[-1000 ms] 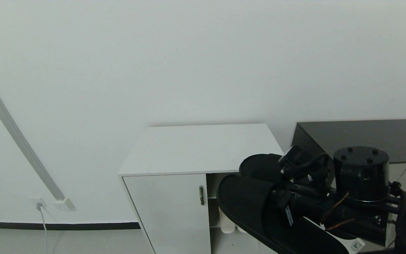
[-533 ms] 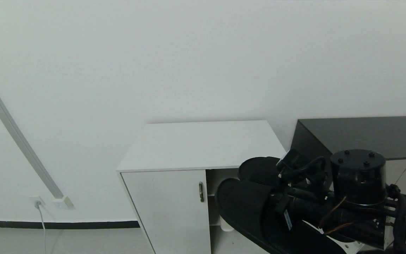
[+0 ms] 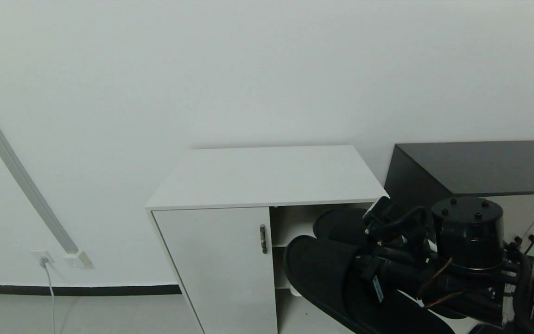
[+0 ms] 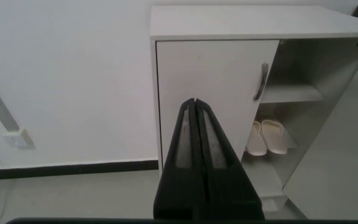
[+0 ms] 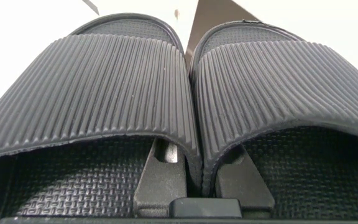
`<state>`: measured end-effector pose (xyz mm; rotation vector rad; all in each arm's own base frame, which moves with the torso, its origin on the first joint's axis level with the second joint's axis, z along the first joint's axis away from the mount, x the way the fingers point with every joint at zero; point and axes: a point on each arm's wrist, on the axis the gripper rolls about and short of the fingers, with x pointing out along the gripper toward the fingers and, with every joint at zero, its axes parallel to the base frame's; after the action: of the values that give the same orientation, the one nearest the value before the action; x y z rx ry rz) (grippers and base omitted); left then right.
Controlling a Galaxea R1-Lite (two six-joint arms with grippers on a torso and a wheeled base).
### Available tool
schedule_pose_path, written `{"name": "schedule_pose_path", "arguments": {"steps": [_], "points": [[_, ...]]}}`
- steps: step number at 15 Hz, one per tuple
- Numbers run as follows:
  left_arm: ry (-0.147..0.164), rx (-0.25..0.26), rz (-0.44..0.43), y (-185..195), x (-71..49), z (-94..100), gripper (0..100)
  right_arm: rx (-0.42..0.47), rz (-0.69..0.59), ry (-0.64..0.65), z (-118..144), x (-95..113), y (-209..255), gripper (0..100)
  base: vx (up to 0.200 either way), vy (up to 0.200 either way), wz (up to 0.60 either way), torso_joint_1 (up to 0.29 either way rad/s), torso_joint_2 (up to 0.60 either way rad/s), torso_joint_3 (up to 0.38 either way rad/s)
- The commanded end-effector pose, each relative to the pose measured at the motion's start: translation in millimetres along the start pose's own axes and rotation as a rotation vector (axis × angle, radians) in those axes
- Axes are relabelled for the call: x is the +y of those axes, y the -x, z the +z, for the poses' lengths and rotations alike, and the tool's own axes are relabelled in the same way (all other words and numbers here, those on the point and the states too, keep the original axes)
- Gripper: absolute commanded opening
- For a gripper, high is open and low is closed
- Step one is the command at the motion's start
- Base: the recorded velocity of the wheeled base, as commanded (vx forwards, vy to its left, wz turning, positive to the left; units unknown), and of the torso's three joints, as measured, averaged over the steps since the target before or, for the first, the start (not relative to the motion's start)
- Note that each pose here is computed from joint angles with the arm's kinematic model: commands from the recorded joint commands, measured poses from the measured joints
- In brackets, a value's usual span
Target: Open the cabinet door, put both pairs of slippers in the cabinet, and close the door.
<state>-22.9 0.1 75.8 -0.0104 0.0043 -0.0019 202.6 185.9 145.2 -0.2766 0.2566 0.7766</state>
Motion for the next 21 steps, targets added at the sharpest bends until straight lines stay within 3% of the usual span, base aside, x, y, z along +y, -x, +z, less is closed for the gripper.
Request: {"name": "schedule_pose_path", "arguments": {"steps": [1, 21], "points": [[0.000, 0.002, -0.001, -0.1, 0.0, 0.0, 0, 0.003, 0.000, 0.001, -0.7, 0.1, -0.8, 0, 0.000, 0.000, 0.00, -0.237, 0.55, 0.315], [0.000, 0.002, -0.001, -0.1, 0.0, 0.0, 0, 0.009, 0.010, 0.008, -6.3, 5.5, -6.8, 0, 0.000, 0.000, 0.00, -0.173, 0.50, 0.329]]}}
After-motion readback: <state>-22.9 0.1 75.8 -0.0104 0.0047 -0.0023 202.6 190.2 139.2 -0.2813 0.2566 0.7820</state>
